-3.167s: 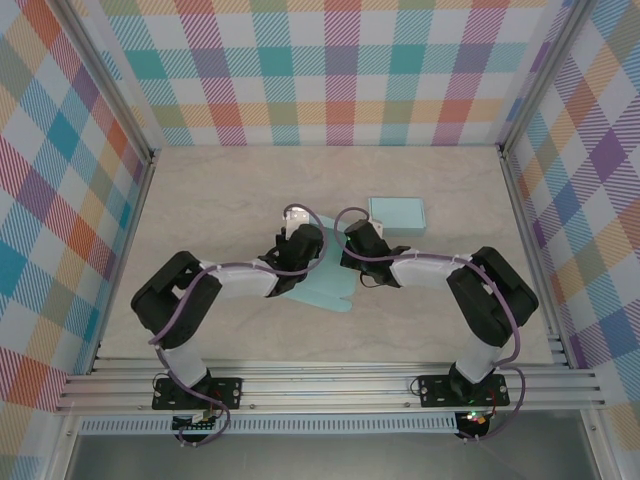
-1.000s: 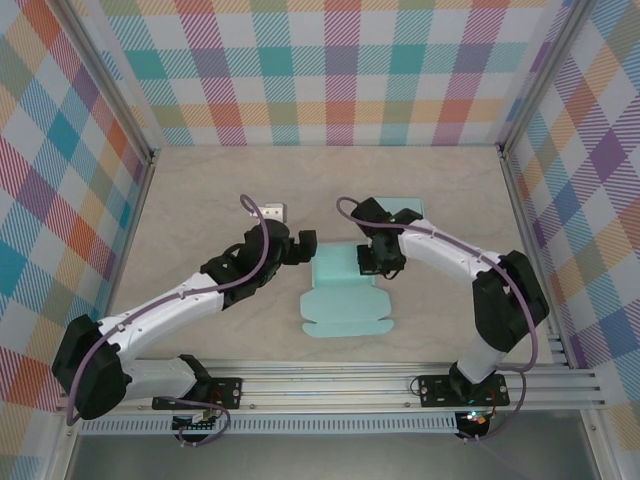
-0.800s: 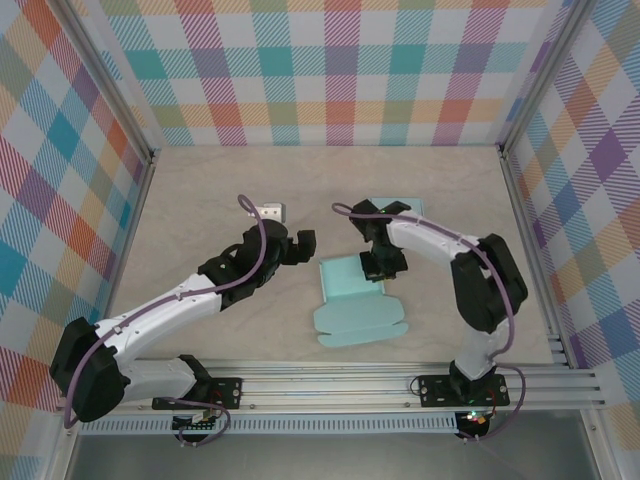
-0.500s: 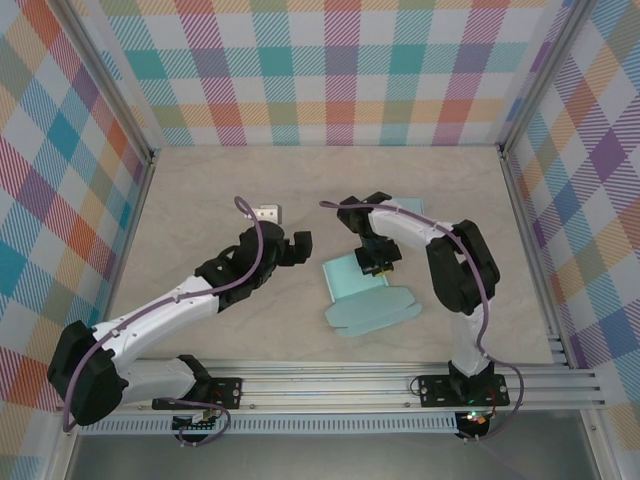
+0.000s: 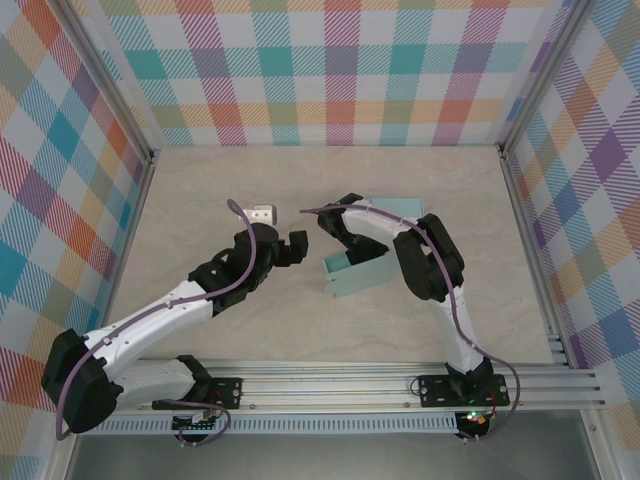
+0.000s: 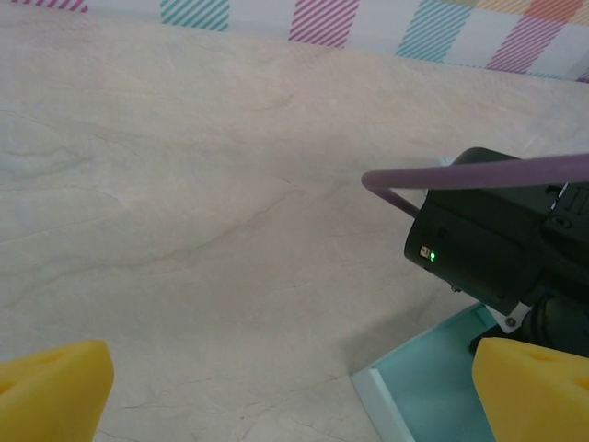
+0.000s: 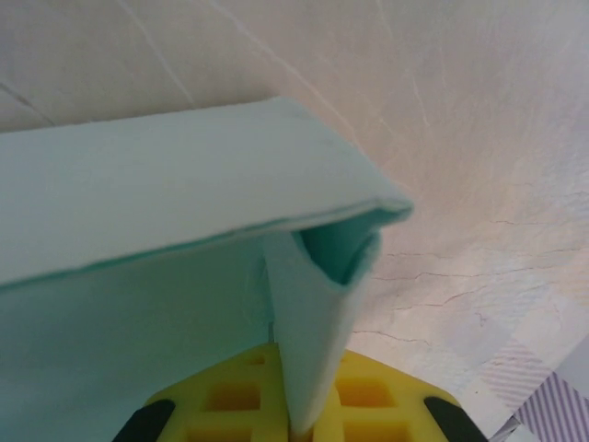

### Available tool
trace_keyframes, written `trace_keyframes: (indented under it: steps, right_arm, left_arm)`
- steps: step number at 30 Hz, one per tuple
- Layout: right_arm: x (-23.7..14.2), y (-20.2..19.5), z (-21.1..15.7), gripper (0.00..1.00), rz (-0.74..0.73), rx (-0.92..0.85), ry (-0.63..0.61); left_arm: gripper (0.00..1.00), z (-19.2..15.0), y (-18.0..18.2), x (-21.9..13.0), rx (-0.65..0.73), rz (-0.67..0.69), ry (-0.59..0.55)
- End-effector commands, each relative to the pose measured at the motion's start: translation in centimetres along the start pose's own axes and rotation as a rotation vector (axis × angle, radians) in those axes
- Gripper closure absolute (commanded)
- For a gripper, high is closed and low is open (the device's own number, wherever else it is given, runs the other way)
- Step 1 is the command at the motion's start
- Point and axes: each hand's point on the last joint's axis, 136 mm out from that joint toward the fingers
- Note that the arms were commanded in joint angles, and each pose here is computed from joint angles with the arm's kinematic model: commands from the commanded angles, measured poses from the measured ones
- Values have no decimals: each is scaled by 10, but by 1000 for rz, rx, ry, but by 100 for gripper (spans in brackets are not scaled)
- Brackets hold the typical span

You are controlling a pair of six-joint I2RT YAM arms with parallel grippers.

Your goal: Fold the paper box

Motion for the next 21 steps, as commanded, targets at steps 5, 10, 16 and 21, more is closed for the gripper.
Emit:
trace_keyframes:
  steps: [5, 10, 16, 21]
  right_arm:
    - [-4, 14, 21, 65, 53, 39, -121]
    - [-48, -8, 28, 47, 95, 69, -233]
    - [-97, -33, 34, 31, 155, 126, -361]
    - [-148, -61, 29, 30, 252, 231, -497]
  left_arm:
    - [1, -4, 26, -3, -9, 105, 7]
    - [5, -12, 32, 7, 6, 133, 56]
    - [11, -27, 37, 34, 23, 153, 139]
    - [16, -38, 38, 69, 44, 140, 217]
Point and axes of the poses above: each hand's point on the last joint's axis, 136 mm out from that joint toward the fingers, its own x axis out along the fingers, its own y axis along the line the jaws close on, z = x × y, and after that the axes turned 9 degrees about x, right-handed
